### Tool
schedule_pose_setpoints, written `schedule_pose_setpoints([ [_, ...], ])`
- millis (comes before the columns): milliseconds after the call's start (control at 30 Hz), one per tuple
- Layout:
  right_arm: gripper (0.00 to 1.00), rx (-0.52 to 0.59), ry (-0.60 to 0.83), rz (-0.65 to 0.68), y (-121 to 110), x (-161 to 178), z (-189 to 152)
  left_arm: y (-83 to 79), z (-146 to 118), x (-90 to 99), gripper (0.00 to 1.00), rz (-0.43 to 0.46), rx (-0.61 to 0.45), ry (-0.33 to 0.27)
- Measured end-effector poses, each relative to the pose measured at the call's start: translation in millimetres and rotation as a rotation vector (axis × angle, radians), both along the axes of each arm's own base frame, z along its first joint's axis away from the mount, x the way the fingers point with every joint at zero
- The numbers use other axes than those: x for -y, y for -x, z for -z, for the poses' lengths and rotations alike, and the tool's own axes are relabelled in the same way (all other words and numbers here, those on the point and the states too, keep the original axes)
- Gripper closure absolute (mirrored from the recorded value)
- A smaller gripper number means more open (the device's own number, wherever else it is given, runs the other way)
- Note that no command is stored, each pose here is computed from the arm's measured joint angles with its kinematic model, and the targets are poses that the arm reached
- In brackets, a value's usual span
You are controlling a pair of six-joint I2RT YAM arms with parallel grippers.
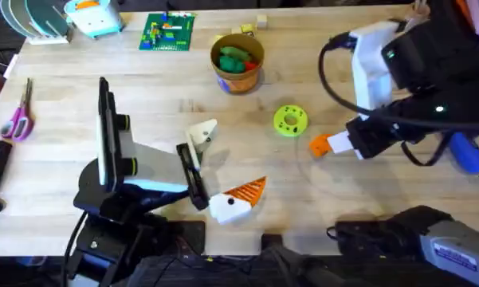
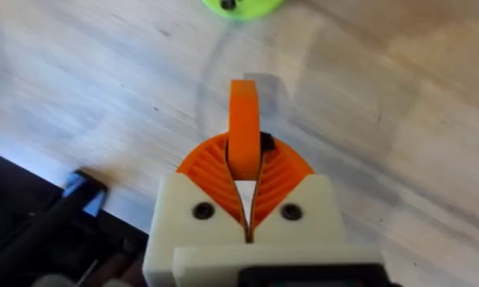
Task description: Pick up the gripper from the table and insert it into the empty holder that is missing its gripper. Then pick up a screw, insert it into the mounting hole, and use the screwdriver to tighten it. Finally, clean up the table by picking up the vegetable and placing it into the bucket.
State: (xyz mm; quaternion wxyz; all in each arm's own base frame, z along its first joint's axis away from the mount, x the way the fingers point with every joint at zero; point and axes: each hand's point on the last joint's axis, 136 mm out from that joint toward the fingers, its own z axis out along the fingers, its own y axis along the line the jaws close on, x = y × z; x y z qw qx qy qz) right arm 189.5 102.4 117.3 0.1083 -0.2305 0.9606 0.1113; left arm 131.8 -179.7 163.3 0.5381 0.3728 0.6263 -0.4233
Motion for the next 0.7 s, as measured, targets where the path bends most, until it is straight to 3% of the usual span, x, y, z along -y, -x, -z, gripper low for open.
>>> schedule_pose_setpoints([
  [233,0.989,0.231,-0.318,0.016,-28.4,-44.2,-62.8,0.1,0.0,0.0,0.009,0.0,0.0,0.0],
  [400,0.989,0.26,-0.6,0.077,-53.2,-82.1,-101.4,0.1,0.0,0.0,0.009,0.0,0.0,0.0],
  [500,0.989,0.161,-0.746,0.074,-53.7,-103.9,-104.8,0.1,0.0,0.0,0.009,0.0,0.0,0.0],
  [700,0.99,-0.182,-0.868,0.089,-33.8,-128.6,-76.8,0.1,0.0,0.0,0.009,0.0,0.0,0.0],
])
